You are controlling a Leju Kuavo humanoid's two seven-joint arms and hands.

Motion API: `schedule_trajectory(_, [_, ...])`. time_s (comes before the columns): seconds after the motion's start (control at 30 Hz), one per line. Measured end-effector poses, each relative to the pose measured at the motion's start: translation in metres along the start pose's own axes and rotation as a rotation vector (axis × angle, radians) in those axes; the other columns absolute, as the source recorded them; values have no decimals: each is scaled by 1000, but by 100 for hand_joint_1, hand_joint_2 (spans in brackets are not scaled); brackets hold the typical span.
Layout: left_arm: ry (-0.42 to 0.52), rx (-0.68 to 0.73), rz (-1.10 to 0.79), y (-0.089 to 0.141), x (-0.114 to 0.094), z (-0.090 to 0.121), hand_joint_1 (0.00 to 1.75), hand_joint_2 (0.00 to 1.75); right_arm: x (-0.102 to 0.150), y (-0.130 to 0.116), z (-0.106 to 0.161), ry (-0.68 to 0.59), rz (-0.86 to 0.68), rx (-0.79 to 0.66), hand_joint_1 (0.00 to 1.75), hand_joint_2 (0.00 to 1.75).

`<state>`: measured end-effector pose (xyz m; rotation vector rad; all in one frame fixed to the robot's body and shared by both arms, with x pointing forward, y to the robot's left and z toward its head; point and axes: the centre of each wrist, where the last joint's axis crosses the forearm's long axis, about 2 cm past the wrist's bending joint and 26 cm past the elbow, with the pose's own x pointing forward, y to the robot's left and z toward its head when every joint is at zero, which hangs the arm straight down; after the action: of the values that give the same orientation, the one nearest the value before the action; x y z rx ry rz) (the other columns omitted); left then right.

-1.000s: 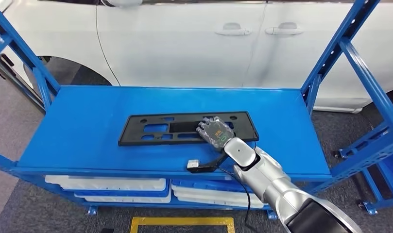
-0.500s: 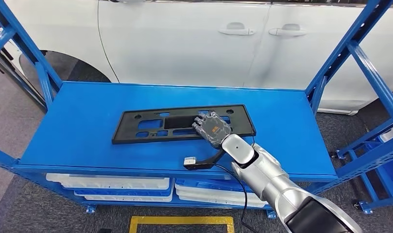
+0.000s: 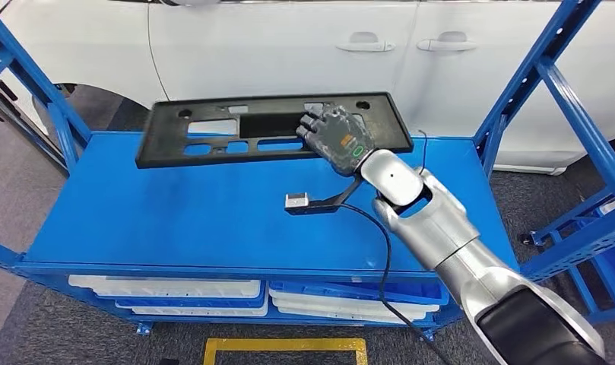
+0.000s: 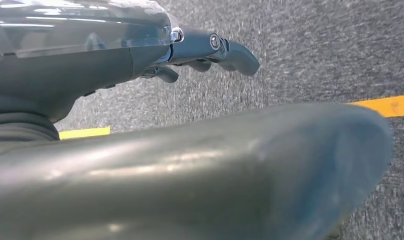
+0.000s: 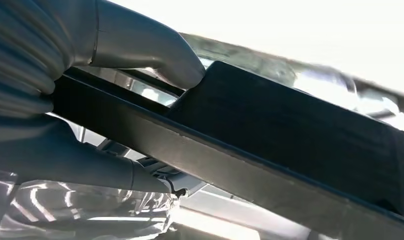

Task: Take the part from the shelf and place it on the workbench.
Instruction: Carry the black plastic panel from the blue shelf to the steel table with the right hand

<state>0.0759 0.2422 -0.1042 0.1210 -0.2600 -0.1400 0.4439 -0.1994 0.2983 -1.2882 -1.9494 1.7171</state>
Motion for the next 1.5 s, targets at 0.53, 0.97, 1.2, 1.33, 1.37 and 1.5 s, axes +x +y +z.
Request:
schedule_trajectory(0.53, [-24, 12, 18, 2, 5, -1, 0, 0, -45, -106, 8, -454, -1367, -297, 175, 175])
schedule_trajectory(0.97, [-27, 17, 46, 1, -3, 0, 0, 175, -35, -96, 28, -529, -1657, -311, 173, 175])
schedule_trajectory(1.2, [-24, 47, 29, 2, -3, 0, 0, 175, -30, -88, 33, -509, -1650, -311, 175, 175])
schedule_trajectory(1.33, [-8, 77, 27, 3, -2, 0, 0, 175, -29, -89, 34, -506, -1643, -322, 175, 175])
schedule_trajectory(1.37, [1, 83, 28, 3, -2, 0, 0, 175, -29, -88, 34, -505, -1640, -322, 175, 175])
schedule_trajectory(1.5, [16, 86, 39, 3, -2, 0, 0, 175, -30, -88, 36, -498, -1613, -325, 175, 175])
